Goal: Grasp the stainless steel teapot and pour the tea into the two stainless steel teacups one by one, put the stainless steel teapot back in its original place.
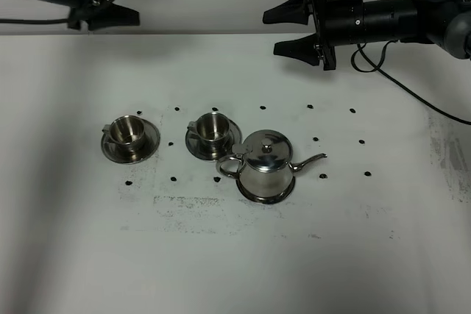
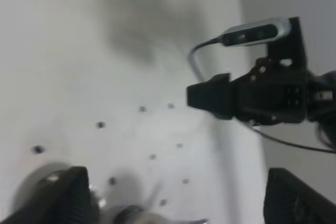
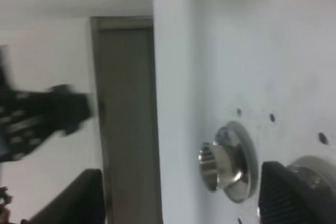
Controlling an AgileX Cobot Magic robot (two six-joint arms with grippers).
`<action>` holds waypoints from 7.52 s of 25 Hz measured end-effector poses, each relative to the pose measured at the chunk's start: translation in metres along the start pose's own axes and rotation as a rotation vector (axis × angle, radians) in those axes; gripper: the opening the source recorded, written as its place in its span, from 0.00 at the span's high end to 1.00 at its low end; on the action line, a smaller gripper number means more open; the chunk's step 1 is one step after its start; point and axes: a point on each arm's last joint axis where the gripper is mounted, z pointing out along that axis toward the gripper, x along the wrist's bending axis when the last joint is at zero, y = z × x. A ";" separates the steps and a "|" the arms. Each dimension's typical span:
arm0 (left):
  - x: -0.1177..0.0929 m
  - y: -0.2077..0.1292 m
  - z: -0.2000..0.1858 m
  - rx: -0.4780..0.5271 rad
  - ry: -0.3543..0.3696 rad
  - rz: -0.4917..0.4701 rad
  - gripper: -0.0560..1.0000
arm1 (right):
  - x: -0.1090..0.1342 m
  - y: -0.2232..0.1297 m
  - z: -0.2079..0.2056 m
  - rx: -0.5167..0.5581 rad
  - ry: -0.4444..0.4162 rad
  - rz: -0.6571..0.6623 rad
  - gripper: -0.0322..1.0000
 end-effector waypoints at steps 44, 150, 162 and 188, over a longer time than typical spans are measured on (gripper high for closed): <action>-0.076 -0.400 -0.161 -0.326 0.835 0.497 0.32 | 0.004 -0.001 -0.002 0.006 -0.005 -0.030 0.40; -0.058 -0.464 -0.156 -0.467 0.808 0.516 0.32 | 0.129 -0.116 0.052 0.111 -1.141 -0.984 0.40; -0.058 -0.464 -0.156 -0.467 0.808 0.516 0.32 | 0.111 -0.154 0.097 0.171 -1.204 -1.225 0.40; -0.058 -0.464 -0.156 -0.468 0.808 0.516 0.32 | 0.098 -0.206 0.142 0.323 -1.300 -1.352 0.47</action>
